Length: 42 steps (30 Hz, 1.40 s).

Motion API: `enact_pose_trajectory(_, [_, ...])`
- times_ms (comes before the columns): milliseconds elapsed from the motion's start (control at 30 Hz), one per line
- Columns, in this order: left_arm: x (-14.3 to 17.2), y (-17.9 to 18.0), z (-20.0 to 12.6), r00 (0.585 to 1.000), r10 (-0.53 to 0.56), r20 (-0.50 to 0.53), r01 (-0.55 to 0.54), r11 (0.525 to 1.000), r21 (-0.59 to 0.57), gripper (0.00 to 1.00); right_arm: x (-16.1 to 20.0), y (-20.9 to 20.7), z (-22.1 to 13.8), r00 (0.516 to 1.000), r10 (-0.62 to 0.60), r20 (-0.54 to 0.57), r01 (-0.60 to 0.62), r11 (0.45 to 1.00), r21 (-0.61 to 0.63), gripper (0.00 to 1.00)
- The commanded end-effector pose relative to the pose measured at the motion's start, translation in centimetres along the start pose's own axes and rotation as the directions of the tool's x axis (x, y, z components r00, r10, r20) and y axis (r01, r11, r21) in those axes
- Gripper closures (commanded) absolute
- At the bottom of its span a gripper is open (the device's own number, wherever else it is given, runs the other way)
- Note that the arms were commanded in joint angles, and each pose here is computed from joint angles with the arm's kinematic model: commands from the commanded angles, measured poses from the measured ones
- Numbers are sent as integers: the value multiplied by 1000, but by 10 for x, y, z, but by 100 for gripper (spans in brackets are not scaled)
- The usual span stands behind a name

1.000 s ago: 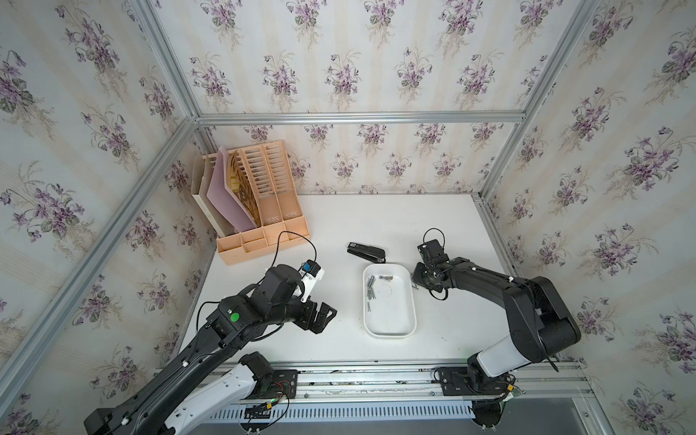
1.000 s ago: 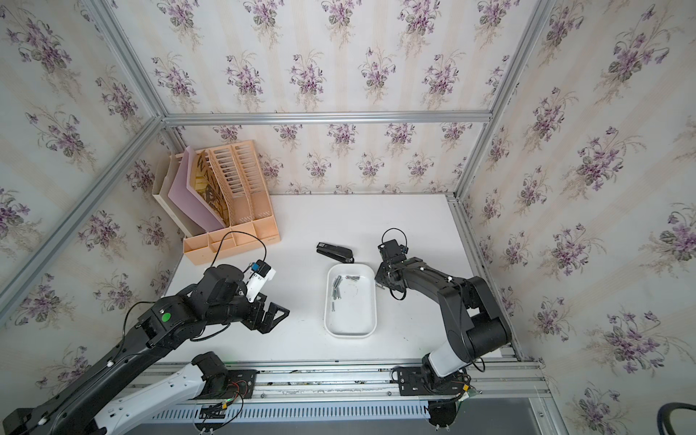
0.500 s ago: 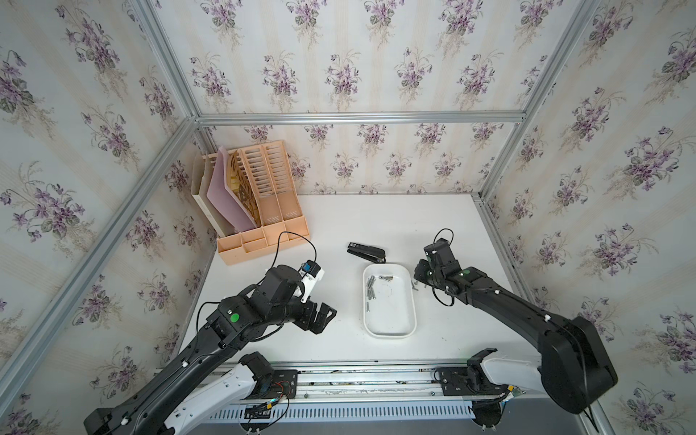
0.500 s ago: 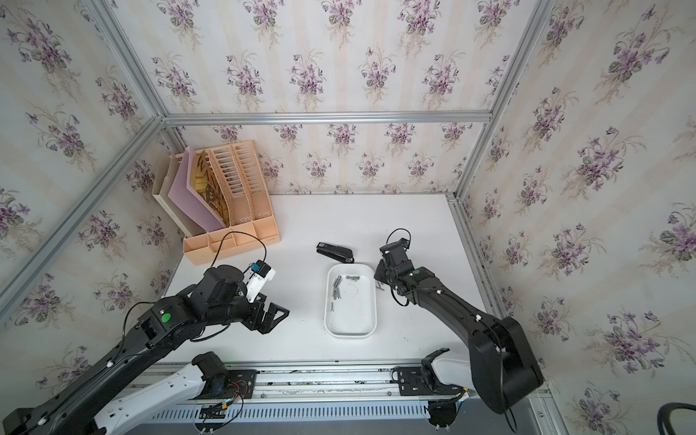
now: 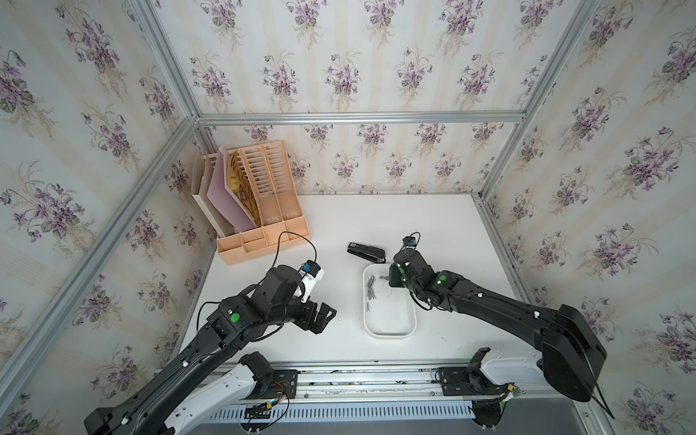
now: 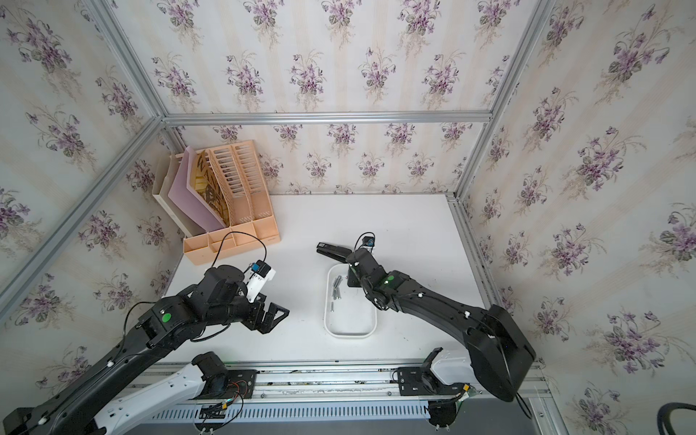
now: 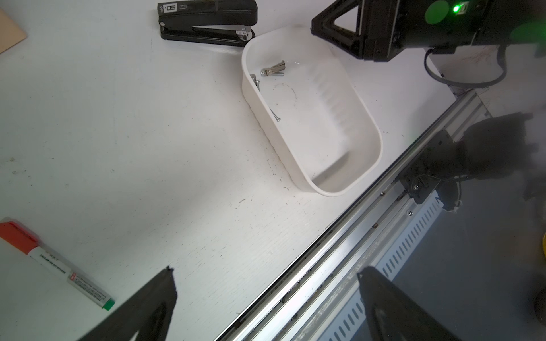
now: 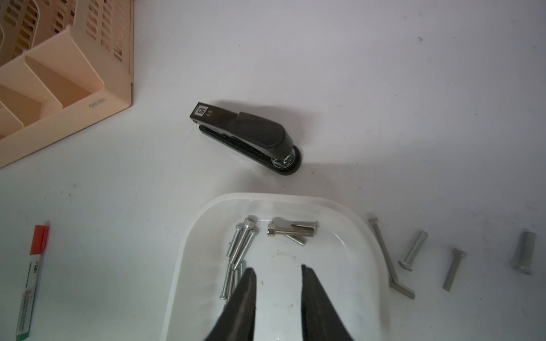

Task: Take out the screws from the storage box
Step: Pick up the screw from the storage box.

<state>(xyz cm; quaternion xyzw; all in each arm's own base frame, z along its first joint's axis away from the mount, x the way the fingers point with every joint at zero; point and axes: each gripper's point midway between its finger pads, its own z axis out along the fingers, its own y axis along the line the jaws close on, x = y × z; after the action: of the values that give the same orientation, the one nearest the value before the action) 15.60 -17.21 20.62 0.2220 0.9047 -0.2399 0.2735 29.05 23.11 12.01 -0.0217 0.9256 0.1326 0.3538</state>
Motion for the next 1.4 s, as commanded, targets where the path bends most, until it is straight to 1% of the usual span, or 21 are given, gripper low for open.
enact_pose_trajectory(0, [-3, 0, -1, 1000, -3, 14, 3, 1000, 0, 1, 7, 11, 11, 998, -50, -41, 50, 999, -5, 69])
enact_pose_trajectory(67, [-3, 0, -1, 1000, -1, 17, 1, 1000, -1, 1, 14, 20, 17, 995, -71, -70, 69, 997, -33, 69])
enact_pose_trajectory(133, [-3, 0, -1, 1000, -1, 18, 1, 1000, -1, 1, 23, 32, 23, 990, -96, -106, 87, 993, -84, 66])
enact_pose_trajectory(200, [-2, 0, 0, 1000, -2, 12, 2, 1000, -2, 1, 31, 40, 29, 984, -108, -144, 92, 989, -116, 66])
enact_pose_trajectory(400, [-3, 1, -2, 1000, -4, 20, 4, 1000, -7, 1, 45, 48, 35, 972, -120, -203, 89, 984, -156, 66])
enact_pose_trajectory(467, [-2, 3, -6, 999, -7, 35, 8, 1000, -19, 1, 48, 43, 36, 969, -125, -214, 98, 986, -133, 66])
enact_pose_trajectory(567, [-4, 4, -17, 996, -4, 92, 6, 1000, -20, 1, 55, 30, 41, 964, -125, -235, 110, 991, -75, 66])
enact_pose_trajectory(667, [-6, 7, -25, 991, -4, 135, 9, 999, -35, 1, 65, 36, 47, 950, -135, -282, 110, 989, -101, 70])
enact_pose_trajectory(700, [-6, 7, -25, 990, -7, 139, 12, 999, -36, 1, 68, 35, 50, 946, -136, -295, 114, 989, -90, 72])
enact_pose_trajectory(767, [-5, 8, -24, 991, -9, 131, 14, 999, -39, 1, 72, 28, 55, 940, -131, -316, 123, 991, -45, 75])
enact_pose_trajectory(833, [-4, 8, -21, 993, -11, 119, 15, 999, -40, 1, 77, 27, 59, 933, -133, -334, 125, 991, -43, 77])
enact_pose_trajectory(967, [-2, 6, -17, 995, -10, 99, 13, 1000, -28, 1, 81, 26, 63, 929, -134, -345, 129, 991, -39, 78])
enact_pose_trajectory(1100, [-3, 7, -18, 994, -10, 106, 14, 999, -29, 1, 83, 22, 66, 925, -136, -356, 140, 990, -14, 79])
enact_pose_trajectory(1233, [-3, 8, -18, 994, -13, 105, 17, 999, -39, 1, 87, 23, 68, 918, -137, -372, 141, 990, -17, 79])
enact_pose_trajectory(1367, [-2, 9, -17, 995, -14, 101, 18, 999, -40, 1, 91, 16, 73, 910, -133, -392, 156, 987, 28, 82])
